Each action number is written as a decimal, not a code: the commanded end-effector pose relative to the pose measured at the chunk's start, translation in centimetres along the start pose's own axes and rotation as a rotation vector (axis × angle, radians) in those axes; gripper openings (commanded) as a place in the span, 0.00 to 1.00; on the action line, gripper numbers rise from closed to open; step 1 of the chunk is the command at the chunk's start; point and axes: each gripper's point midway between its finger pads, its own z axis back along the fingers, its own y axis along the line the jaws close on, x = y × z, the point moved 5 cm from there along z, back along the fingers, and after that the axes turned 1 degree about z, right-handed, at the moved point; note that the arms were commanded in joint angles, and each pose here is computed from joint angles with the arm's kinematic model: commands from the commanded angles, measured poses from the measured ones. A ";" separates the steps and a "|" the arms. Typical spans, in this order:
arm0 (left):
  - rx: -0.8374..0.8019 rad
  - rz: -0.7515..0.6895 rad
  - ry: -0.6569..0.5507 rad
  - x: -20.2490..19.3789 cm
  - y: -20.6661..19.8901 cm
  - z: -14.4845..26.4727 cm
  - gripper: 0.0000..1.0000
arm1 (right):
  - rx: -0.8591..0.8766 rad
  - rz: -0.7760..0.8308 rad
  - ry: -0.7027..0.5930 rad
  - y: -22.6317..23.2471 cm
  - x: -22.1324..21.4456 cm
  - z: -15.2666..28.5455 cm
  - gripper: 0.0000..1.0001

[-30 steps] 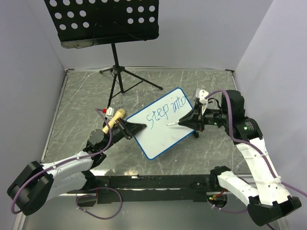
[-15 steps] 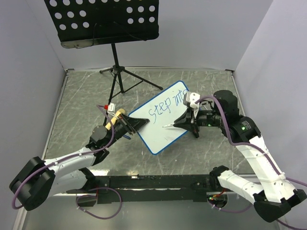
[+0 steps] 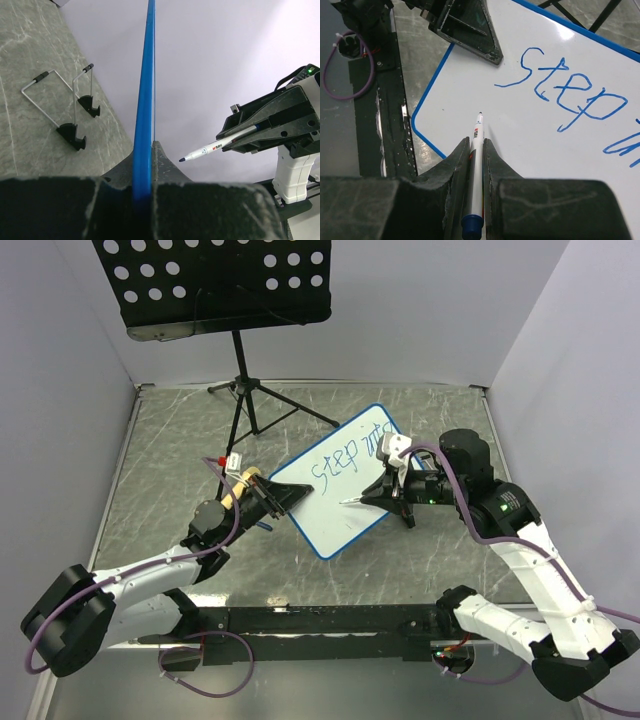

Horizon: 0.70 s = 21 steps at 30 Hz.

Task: Write a sentence on the whiteboard

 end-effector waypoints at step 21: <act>-0.161 0.007 -0.125 2.5 -5.1 -1.2 0.01 | -0.052 0.053 0.006 -0.8 2.1 -0.6 0.00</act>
